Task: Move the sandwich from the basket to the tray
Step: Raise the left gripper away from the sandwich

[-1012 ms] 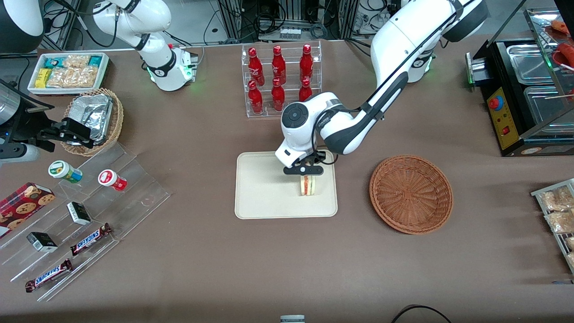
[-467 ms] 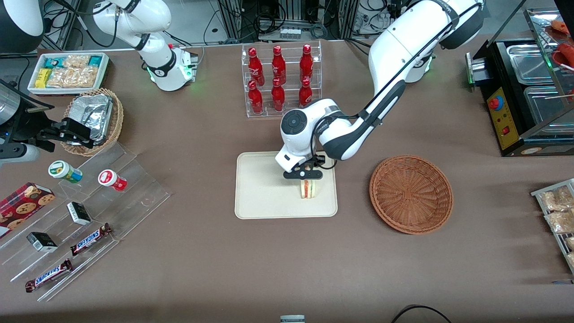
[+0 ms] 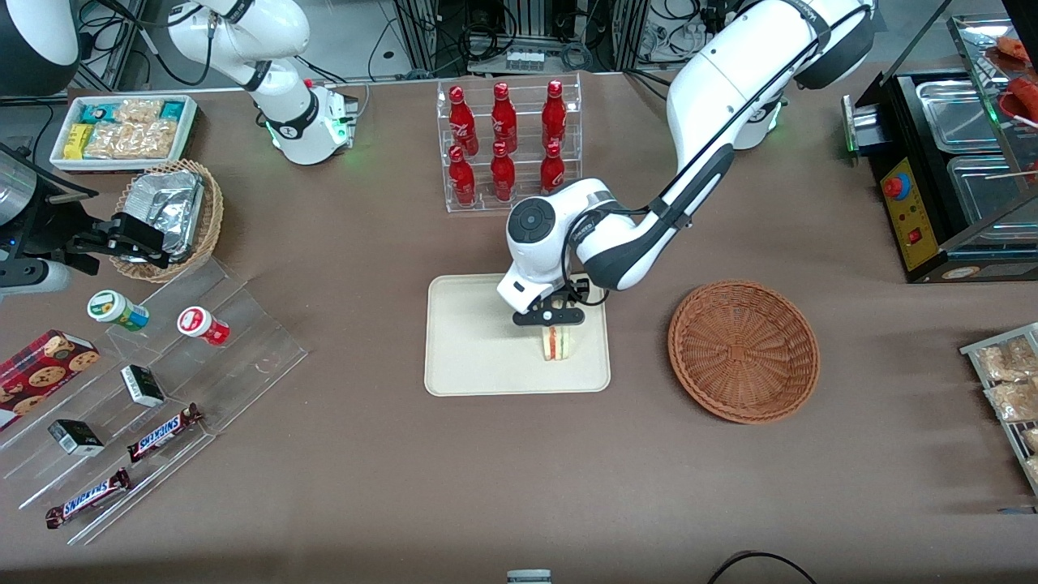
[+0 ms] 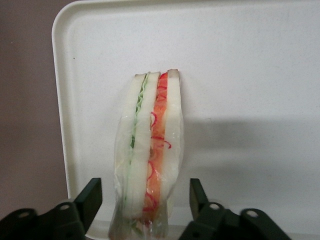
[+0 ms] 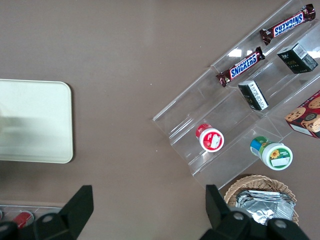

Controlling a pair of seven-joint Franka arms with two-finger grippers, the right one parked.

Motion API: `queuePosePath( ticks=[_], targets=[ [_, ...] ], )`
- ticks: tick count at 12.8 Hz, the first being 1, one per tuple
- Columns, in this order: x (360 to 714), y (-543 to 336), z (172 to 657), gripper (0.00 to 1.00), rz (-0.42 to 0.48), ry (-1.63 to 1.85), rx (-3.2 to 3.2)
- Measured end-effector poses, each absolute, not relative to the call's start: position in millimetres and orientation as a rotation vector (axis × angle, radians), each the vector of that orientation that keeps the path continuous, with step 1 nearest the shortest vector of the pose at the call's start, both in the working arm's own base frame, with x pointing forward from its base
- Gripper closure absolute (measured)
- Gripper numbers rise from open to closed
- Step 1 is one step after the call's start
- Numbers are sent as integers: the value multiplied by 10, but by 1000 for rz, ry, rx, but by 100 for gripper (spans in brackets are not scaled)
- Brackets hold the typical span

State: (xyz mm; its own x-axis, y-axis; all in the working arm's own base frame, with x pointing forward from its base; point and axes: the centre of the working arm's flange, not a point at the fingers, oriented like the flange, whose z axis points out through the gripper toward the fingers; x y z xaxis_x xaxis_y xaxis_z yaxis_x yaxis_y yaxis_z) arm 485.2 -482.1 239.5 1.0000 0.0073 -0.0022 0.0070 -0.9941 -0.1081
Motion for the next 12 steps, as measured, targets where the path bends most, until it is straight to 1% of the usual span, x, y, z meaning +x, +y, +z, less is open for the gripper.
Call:
queuePosePath(
  ticks=[1, 2, 7, 12],
  targets=[
    [4869, -4828, 2418, 7, -2, -16, -3037],
    [4891, -4835, 2448, 0, -9, -27, -3042],
    [5046, -4860, 2655, 0, -53, -73, -3061],
    [5229, -4785, 3026, 0, -85, -128, -3027]
  ],
)
